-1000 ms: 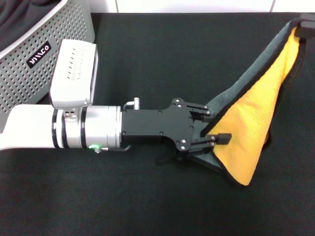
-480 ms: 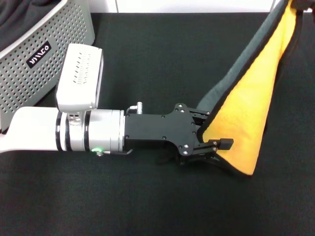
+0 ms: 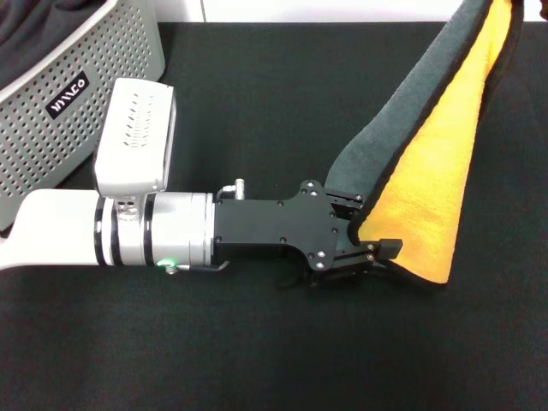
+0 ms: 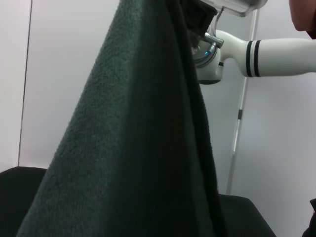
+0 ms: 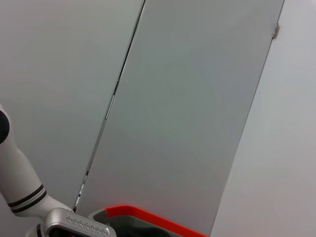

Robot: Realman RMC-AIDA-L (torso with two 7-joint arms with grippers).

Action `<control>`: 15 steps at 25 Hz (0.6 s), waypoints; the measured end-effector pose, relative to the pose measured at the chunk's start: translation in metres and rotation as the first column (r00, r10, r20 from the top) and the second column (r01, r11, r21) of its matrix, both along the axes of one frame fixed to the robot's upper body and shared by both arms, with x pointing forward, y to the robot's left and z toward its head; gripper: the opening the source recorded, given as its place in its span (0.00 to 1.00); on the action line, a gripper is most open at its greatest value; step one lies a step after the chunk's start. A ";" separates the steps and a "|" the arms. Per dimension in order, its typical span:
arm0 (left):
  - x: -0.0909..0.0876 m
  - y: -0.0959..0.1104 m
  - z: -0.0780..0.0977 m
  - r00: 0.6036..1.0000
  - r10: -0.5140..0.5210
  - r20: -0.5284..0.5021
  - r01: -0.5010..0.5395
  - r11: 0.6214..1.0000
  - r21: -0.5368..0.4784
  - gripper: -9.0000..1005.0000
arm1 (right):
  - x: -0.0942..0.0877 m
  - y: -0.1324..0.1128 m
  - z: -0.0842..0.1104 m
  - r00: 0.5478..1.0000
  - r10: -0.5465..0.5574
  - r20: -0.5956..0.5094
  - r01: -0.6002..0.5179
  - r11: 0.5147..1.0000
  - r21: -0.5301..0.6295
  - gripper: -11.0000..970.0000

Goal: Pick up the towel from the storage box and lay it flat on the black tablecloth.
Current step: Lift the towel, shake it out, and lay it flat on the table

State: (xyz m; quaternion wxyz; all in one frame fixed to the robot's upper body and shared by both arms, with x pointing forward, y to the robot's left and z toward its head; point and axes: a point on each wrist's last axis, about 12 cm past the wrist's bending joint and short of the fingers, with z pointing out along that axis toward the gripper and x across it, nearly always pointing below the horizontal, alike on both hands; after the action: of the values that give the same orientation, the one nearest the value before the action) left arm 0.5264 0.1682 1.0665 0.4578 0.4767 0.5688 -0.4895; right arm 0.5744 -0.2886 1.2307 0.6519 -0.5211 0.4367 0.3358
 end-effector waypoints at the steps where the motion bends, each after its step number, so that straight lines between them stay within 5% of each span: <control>1: 0.000 0.000 0.000 1.000 0.003 -0.004 -0.003 1.000 -0.001 0.35 | 0.000 0.000 0.000 1.000 -0.001 0.001 0.001 1.000 0.000 0.01; 11: 0.002 0.006 0.001 0.997 0.057 -0.052 -0.059 0.998 -0.034 0.28 | -0.002 -0.002 -0.003 1.000 -0.003 -0.006 0.003 1.000 -0.002 0.01; 15: -0.001 0.006 -0.001 0.998 0.037 -0.050 -0.038 0.999 -0.018 0.14 | -0.003 -0.002 -0.003 1.000 0.000 -0.006 0.000 1.000 -0.002 0.01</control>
State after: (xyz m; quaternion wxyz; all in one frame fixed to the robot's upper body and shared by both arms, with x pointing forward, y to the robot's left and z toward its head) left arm 0.5257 0.1742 1.0656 0.4572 0.4492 0.5841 -0.4979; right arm 0.5718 -0.2906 1.2277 0.6501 -0.5208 0.4387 0.3371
